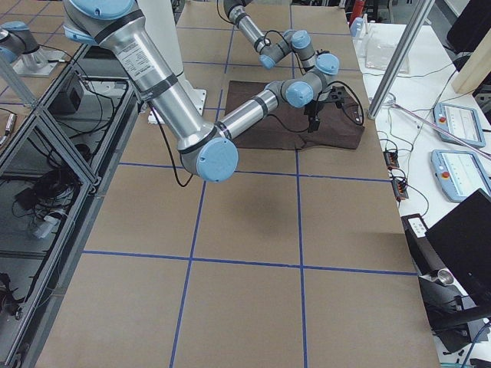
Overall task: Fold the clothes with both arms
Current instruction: 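Grasp the sleeve nearest the left gripper and fold it inward onto the shirt, then move both grippers to the hem corners nearest the robot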
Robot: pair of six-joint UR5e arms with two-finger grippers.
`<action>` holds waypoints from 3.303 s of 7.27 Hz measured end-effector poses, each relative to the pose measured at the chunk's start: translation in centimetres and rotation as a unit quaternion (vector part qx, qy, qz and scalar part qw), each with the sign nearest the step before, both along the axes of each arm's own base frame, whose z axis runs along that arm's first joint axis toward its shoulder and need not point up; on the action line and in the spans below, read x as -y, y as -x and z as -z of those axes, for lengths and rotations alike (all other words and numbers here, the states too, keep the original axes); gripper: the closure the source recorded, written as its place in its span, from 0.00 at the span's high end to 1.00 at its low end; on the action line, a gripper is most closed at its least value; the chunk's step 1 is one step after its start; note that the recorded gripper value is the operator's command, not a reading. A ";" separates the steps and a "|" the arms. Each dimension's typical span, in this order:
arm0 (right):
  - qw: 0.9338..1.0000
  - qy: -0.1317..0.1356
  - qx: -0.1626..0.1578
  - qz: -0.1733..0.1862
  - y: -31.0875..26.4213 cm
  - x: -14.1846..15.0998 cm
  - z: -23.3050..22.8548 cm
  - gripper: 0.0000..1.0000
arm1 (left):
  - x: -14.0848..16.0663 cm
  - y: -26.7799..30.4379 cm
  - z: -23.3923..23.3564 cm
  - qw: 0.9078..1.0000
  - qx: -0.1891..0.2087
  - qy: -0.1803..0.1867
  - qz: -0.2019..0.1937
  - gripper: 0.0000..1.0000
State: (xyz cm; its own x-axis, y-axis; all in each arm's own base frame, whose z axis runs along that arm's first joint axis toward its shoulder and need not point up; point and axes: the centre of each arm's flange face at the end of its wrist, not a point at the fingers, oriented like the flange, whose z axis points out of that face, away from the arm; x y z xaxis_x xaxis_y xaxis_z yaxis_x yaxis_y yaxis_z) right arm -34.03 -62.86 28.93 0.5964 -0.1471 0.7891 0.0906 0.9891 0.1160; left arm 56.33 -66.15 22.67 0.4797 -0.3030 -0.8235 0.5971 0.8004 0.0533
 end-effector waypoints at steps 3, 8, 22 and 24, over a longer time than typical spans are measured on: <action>1.000 0.001 0.001 0.000 -0.3 0.0 -0.1 1.00 | 0.3 -0.5 -0.1 1.000 -0.017 -0.003 0.005 0.94; 1.000 0.005 0.001 0.000 -0.2 -1.5 -0.4 1.00 | -2.1 0.4 0.9 0.997 -0.010 -0.033 -0.069 1.00; 0.987 0.097 -0.015 -0.128 12.6 -36.3 -10.2 0.85 | -19.9 19.9 -1.7 0.971 0.022 -0.091 -0.218 1.00; 0.987 0.097 -0.018 -0.126 12.6 -36.5 -10.4 0.32 | -19.9 19.9 -1.6 0.971 0.021 -0.092 -0.218 1.00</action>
State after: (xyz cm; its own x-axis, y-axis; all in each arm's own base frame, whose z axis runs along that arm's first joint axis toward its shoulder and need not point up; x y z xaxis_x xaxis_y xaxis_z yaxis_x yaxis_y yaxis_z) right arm -46.64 -26.32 39.32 0.6224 0.1616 0.7658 -0.1609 0.9840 -0.0768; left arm 36.40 -46.26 24.25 0.5637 0.0862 -0.8215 0.1980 0.9514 0.2357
